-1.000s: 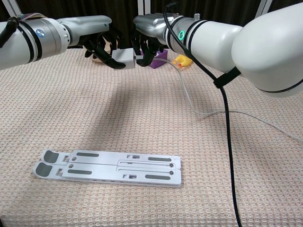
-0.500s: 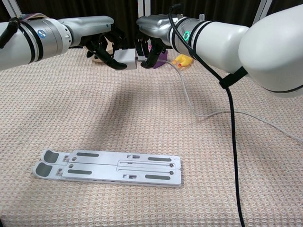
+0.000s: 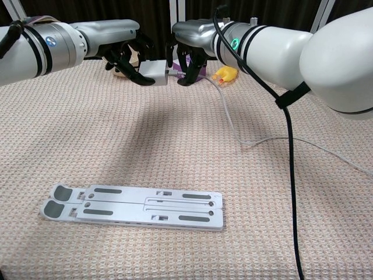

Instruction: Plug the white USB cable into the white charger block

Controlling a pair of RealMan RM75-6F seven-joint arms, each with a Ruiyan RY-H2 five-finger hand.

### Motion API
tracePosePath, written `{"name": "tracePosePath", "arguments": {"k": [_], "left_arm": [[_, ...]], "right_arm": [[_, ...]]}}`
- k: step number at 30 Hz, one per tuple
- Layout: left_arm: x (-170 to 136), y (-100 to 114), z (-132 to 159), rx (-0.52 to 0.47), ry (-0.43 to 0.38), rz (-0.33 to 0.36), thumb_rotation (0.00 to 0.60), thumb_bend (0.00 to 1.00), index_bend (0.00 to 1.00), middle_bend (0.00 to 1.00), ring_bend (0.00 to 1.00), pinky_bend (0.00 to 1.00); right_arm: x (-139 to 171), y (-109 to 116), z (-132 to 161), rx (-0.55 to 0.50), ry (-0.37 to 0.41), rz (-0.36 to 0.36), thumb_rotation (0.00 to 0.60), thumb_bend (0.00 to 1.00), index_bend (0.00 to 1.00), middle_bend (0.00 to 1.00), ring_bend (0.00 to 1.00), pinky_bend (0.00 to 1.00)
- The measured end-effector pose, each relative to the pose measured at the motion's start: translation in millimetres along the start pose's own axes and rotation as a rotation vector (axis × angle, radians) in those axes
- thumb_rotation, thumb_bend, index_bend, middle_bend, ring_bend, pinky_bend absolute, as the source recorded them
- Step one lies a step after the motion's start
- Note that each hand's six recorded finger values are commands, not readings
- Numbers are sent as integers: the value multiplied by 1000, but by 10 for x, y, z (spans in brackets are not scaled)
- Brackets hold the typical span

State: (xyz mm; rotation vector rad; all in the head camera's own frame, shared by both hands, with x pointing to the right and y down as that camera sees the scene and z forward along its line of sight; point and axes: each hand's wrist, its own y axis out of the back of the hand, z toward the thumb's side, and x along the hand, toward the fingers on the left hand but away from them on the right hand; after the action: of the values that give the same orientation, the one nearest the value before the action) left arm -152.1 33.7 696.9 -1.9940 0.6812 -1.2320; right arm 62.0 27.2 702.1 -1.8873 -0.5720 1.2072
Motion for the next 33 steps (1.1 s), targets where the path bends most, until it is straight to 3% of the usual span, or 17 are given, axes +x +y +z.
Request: {"name": "tracePosePath", "arguments": {"k": [8,33], "left_arm": [[3,-6,-20,20,8,-7,481,221,514,449,689,725],[20,-42,45,55,5,-21,478,222,514,448,689,725]], "right_arm": [[25,-10,-23,10,-5,2,600,344,584,582,505,479],[7,-55,-1,-3,-7,13,600,439,634,605,507,480]]}}
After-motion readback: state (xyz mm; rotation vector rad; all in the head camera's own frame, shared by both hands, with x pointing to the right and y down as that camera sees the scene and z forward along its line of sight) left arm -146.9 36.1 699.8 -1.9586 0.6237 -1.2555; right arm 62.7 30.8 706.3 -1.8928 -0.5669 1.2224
